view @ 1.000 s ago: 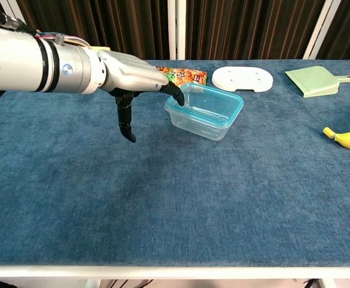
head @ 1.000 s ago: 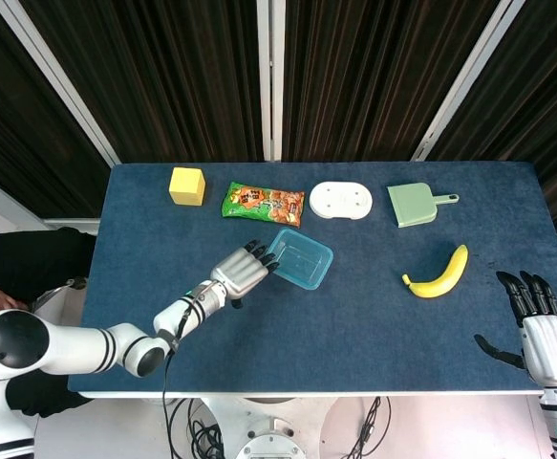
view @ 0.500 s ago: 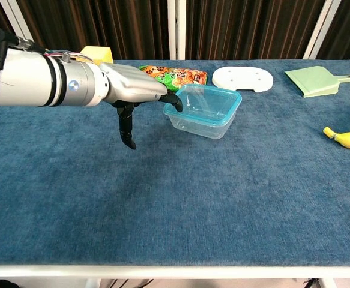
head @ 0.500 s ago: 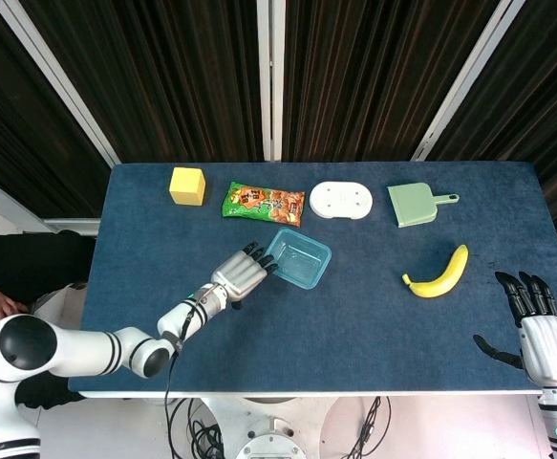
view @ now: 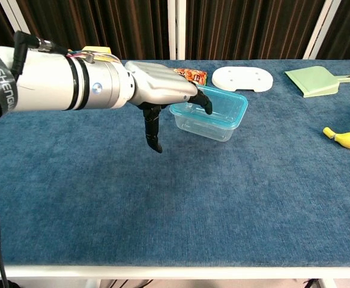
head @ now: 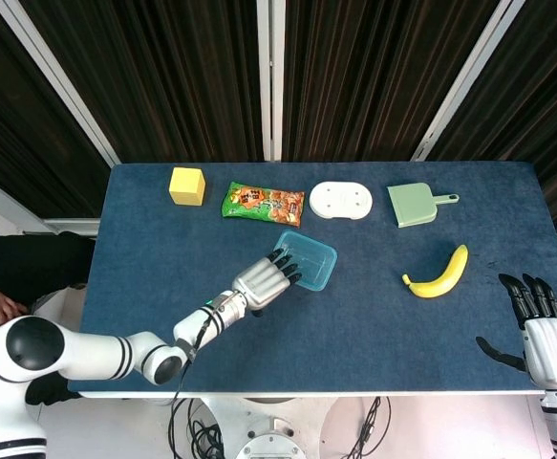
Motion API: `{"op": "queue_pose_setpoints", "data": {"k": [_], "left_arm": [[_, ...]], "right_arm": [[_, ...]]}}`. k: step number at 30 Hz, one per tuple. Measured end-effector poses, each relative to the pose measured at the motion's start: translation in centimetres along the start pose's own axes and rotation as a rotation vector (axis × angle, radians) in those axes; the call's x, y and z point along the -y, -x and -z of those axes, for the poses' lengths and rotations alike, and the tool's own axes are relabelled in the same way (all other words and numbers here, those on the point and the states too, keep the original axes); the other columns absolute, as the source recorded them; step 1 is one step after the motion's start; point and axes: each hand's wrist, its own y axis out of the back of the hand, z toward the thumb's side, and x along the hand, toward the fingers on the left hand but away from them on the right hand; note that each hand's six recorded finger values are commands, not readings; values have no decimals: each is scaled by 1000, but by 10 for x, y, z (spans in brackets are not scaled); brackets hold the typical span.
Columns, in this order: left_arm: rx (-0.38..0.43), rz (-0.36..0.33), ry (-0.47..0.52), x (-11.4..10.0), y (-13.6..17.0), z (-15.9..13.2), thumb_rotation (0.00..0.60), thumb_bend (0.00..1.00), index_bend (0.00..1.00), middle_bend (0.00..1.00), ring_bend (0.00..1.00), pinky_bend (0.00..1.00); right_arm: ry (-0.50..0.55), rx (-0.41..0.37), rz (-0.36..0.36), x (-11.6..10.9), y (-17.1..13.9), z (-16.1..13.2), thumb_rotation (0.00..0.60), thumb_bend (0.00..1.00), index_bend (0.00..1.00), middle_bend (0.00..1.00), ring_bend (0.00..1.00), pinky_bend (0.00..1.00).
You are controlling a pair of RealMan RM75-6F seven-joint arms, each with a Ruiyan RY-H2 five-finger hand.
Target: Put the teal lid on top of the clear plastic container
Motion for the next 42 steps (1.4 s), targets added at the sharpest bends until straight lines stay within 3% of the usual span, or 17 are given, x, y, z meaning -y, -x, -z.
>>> {"op": "queue_pose_setpoints", "data": {"k": [18,26,29,35,38,42], "left_arm": [[-18,19,-103,15,-16,-18,600,70,145,87,0,61],[-24,-4,-17,2,-11,-13,600,70,145,87,0,64],[-42,-38,66,-13,-2,0,600,68,145,87,0,65],[-181,-153,223,-37,39,68,600,65,145,87,0,68],[-283,-221,277,-36,71,107,600,64,152,92,0,69],[-426,-306,313,-19,121,150,600,65,157,95,0,65]], "right_arm": [[8,6,-2,1,0,5,600,93,0,121,0,0],[7,8,2,-1,-1,6,600,92,0,121,0,0],[3,4,0,-2,0,7,600,92,0,121,0,0],[-5,-8,-24,-4,7,7,600,93,0,117,0,0],[2,-17,-34,-4,13,7,600,92,0,114,0,0],[13,-33,-44,-4,20,6,600,92,0,111,0,0]]}}
